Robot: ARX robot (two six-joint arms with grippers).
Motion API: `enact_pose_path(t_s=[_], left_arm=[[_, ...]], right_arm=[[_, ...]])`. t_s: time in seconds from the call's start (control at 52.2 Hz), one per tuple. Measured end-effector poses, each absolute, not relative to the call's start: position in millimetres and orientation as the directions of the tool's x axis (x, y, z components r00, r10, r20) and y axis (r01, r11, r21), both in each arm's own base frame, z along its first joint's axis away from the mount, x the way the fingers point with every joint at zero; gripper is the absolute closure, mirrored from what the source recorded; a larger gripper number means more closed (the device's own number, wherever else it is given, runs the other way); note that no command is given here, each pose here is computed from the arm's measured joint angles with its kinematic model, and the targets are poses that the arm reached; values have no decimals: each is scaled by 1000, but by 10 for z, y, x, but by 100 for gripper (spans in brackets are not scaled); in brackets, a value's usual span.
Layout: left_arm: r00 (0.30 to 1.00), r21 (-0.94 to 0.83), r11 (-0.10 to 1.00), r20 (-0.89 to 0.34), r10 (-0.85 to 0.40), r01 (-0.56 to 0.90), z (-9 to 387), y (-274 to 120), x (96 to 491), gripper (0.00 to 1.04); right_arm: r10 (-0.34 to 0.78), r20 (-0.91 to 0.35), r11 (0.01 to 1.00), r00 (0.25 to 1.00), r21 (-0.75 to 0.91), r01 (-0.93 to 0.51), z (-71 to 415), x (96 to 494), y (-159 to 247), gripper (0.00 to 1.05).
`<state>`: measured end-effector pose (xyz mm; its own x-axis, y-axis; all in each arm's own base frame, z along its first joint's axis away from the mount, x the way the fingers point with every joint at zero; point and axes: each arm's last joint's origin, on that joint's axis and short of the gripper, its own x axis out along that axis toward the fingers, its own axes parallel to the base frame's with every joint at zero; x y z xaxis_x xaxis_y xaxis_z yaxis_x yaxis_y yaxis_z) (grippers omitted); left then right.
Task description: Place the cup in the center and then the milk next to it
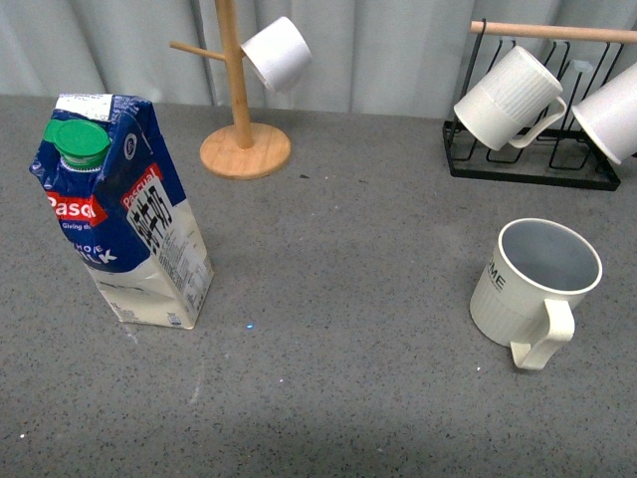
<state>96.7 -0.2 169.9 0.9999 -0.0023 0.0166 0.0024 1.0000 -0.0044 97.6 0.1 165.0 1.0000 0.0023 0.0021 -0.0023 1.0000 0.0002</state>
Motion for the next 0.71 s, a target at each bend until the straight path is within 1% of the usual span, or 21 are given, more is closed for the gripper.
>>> enact_pose_path(t_s=[0.708], left_arm=[[1000,-4,1000,17,-2,2,1699,-2,967,7]], right_arm=[[2,2,1000,1000,0,-2,1650,976,1,9]])
